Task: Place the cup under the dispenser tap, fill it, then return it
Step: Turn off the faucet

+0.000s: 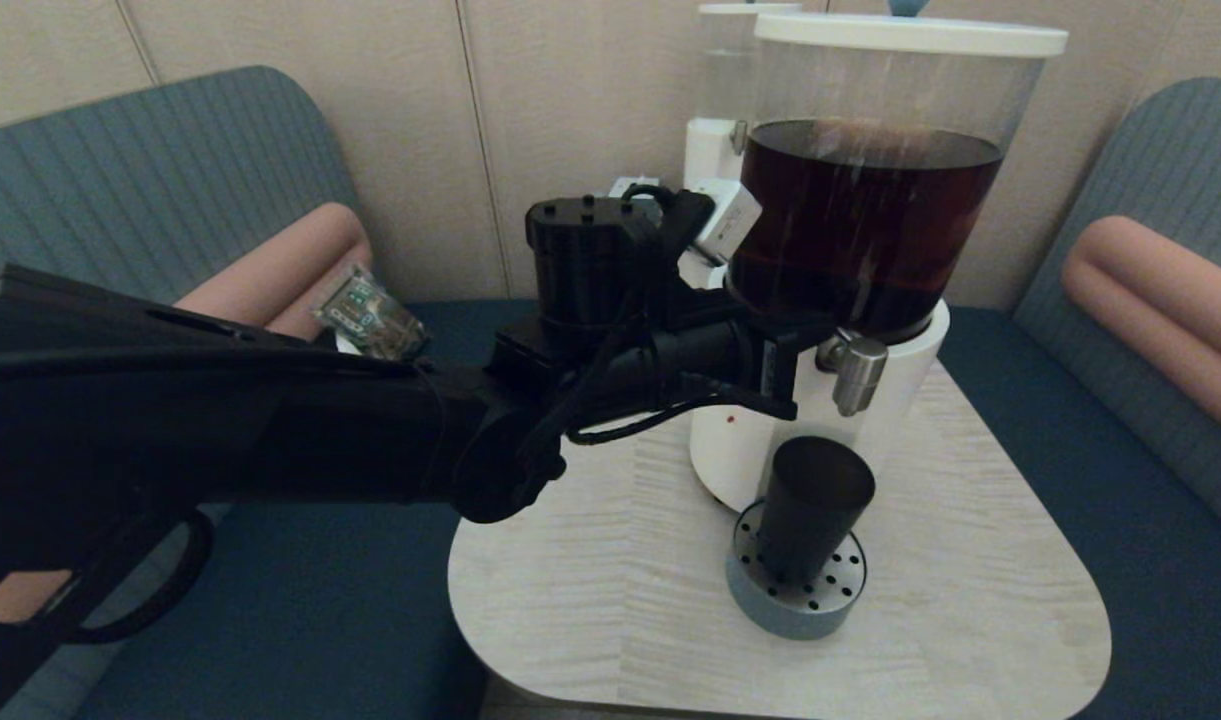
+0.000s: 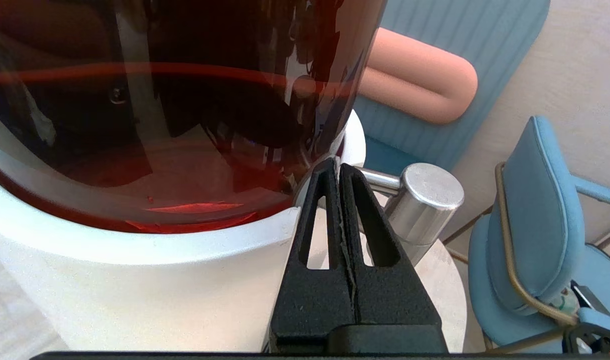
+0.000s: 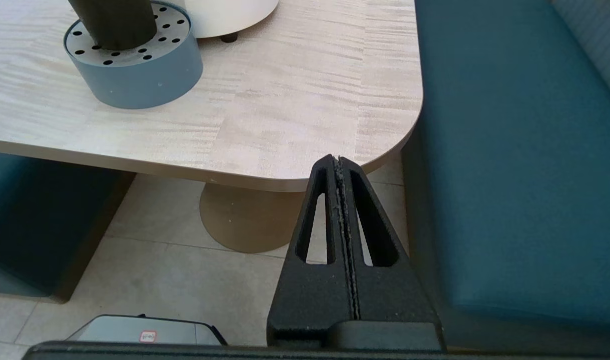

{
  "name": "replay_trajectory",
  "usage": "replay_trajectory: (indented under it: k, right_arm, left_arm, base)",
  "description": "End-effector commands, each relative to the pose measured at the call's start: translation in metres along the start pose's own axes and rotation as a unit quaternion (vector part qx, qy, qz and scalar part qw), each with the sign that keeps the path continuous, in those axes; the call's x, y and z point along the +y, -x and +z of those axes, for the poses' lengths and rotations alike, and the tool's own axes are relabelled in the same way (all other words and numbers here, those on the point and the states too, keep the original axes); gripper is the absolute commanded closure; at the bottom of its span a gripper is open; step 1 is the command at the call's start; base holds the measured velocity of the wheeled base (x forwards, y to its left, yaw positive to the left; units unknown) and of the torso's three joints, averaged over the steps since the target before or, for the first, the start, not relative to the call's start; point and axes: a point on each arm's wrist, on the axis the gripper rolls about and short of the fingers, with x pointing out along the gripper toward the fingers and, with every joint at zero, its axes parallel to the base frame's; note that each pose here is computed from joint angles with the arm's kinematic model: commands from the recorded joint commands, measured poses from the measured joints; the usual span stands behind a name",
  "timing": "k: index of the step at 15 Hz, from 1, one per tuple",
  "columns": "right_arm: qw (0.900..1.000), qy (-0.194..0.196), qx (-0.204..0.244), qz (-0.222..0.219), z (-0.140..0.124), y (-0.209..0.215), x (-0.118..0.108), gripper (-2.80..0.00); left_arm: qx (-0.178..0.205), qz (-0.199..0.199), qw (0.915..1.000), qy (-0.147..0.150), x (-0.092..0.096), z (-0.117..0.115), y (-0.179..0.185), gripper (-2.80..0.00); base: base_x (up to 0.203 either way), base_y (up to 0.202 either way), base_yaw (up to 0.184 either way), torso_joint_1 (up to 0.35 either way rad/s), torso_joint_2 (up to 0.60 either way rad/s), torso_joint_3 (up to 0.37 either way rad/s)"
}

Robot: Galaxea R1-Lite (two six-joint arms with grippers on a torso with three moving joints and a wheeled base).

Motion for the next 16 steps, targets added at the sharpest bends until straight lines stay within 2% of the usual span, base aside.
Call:
replay_trajectory:
  k: [1, 16]
  right_arm:
    - [1.000, -0.001, 0.001, 0.000, 0.0000, -0.0001, 0.0000, 0.00]
    - [1.000, -0.001, 0.001, 0.000, 0.0000, -0.0001, 0.0000, 0.00]
  left_arm:
    - [0.001, -0.005, 1.0000, 0.001, -0.0007, -0.0038, -0.0038, 0.00]
    - [-0.002, -0.005, 1.0000, 0.002, -0.0051, -0.0009, -0.0029, 0.00]
  base:
    - [0.000, 0.000, 0.000, 0.000, 0.00, 0.000]
    - [0.000, 0.000, 0.000, 0.000, 0.00, 0.000]
